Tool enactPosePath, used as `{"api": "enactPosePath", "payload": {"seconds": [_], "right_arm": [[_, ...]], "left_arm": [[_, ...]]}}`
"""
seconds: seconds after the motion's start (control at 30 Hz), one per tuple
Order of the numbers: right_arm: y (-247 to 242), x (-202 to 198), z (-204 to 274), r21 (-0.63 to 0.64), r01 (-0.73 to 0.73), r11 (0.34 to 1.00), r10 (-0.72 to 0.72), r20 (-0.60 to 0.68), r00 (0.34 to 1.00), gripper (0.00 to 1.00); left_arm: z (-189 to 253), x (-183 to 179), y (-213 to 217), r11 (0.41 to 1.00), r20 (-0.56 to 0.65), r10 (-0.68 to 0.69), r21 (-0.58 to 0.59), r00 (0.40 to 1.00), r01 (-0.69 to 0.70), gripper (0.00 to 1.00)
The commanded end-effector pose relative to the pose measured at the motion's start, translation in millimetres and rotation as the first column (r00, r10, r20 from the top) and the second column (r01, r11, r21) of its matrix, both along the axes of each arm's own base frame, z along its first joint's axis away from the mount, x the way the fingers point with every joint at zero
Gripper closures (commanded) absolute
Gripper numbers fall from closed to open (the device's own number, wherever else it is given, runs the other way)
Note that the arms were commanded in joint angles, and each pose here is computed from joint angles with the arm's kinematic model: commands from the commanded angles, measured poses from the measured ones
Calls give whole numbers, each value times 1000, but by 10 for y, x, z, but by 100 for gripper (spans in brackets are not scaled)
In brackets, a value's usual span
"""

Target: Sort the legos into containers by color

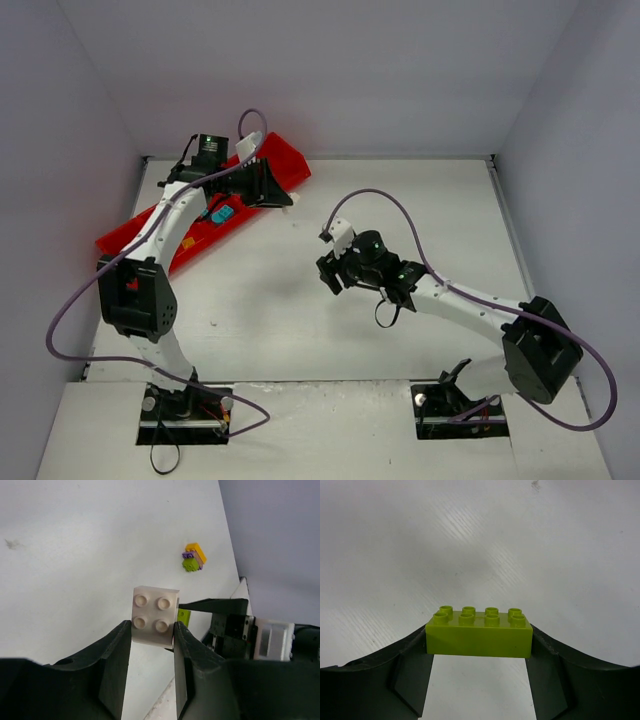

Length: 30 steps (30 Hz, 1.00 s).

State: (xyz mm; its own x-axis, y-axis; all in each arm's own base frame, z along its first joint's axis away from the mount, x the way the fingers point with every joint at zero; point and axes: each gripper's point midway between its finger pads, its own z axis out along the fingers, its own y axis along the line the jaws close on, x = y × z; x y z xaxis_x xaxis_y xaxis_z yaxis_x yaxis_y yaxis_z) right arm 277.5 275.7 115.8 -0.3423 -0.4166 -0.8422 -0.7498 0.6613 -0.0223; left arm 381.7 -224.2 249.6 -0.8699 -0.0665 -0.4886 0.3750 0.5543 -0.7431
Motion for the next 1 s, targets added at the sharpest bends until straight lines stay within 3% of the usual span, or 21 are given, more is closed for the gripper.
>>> {"api": "enactPosePath", "payload": {"seconds": [0.0,0.13,0.27,0.4,0.67,0.9,0.97], "right_arm": [[0,133,365,96,31,995,-38,68,997,100],[-30,170,399,112,35,993,-42,61,997,100],[-74,186,452,132,46,990,-54,55,997,100],[-124,146,493,143,58,988,-65,48,997,100],[-178,6,502,149,42,988,-46,23,999,100],[-186,-49,524,165,40,985,-42,7,999,100],[-173,-60,533,169,35,985,-36,3,999,100]], "left_arm": [[206,317,5,998,145,41,41,989,-48,100],[158,837,175,967,268,166,145,949,-210,100],[56,1445,493,867,410,310,247,857,-432,100],[175,1901,603,808,525,382,210,761,-551,100],[143,2487,525,781,601,439,113,668,-615,100],[-82,2854,529,747,625,470,95,623,-658,100],[-32,2912,520,745,637,476,75,607,-663,88]]}}
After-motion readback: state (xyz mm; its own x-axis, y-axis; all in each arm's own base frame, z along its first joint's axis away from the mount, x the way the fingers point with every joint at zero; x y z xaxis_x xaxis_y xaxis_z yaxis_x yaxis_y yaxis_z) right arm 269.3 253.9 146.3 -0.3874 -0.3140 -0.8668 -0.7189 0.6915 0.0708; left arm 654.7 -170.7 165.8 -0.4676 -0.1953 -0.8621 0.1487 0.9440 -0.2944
